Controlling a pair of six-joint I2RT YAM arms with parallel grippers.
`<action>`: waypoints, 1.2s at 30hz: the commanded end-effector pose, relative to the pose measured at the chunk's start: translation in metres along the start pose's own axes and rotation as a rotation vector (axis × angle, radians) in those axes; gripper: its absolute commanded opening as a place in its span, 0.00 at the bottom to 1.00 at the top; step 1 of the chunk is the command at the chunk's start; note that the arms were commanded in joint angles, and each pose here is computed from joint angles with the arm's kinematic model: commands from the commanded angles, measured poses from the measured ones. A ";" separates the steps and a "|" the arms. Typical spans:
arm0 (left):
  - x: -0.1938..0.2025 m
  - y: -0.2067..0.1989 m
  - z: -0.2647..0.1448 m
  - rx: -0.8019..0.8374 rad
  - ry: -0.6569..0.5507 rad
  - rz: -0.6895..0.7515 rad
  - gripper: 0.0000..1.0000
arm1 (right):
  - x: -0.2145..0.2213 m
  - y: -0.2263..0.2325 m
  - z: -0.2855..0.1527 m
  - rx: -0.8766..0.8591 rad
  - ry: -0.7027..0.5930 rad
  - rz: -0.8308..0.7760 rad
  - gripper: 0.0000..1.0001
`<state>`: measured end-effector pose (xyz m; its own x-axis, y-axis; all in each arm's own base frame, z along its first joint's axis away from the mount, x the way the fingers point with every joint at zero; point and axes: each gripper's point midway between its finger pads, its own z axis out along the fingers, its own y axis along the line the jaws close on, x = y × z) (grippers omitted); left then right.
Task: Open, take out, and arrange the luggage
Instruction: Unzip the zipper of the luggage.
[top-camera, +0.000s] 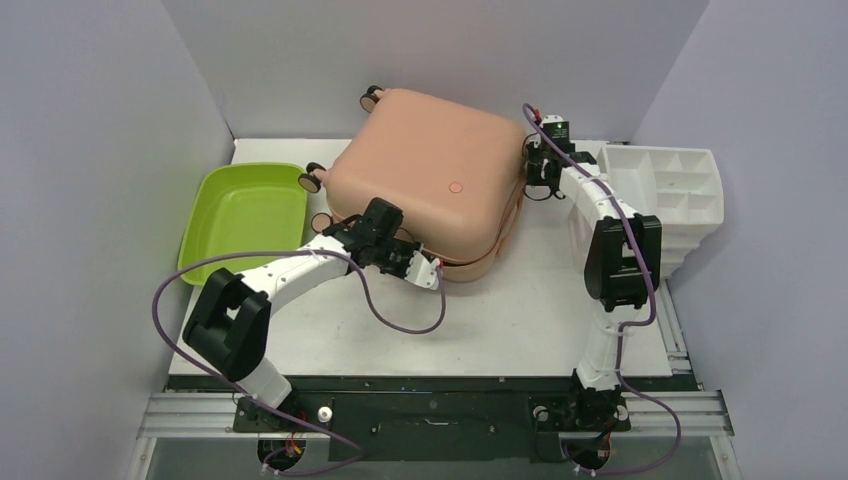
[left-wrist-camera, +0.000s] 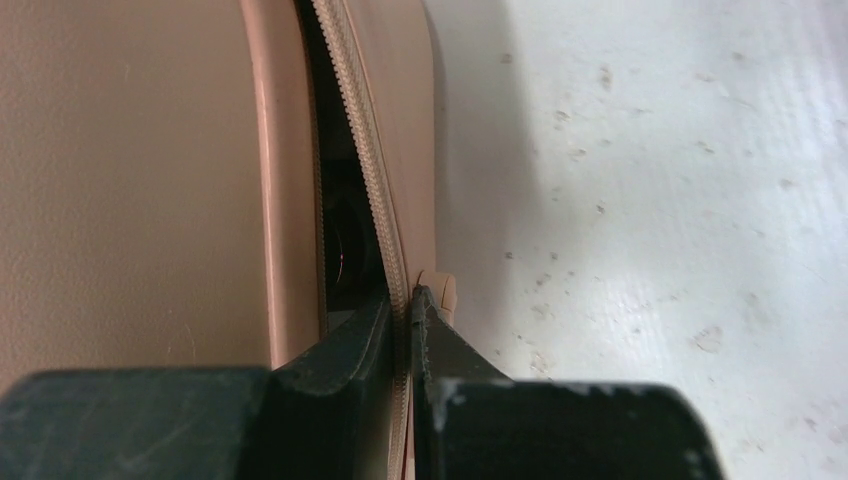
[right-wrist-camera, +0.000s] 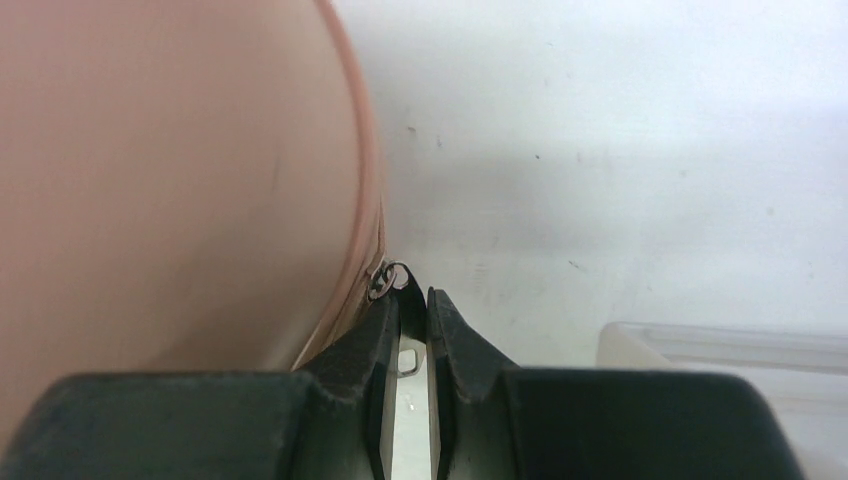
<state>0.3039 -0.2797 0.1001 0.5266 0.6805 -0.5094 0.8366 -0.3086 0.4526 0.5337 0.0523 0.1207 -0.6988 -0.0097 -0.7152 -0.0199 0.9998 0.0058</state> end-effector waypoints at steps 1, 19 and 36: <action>-0.001 -0.128 -0.031 0.417 0.008 -0.088 0.00 | -0.075 -0.064 -0.016 0.233 -0.236 0.051 0.02; 0.048 -0.130 -0.055 0.161 0.095 -0.005 0.14 | -0.092 -0.029 0.003 -0.019 -0.333 -0.157 0.04; 0.034 0.004 -0.085 -0.401 -0.036 -0.418 0.96 | -0.030 -0.005 -0.045 -0.226 -0.363 -0.196 0.00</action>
<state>0.2763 -0.2035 0.1027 0.2835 0.7066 -0.6484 0.9052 0.0260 0.4241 0.5204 0.0707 0.1166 -0.5079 -0.1562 -0.8471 -0.3409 0.9396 0.0311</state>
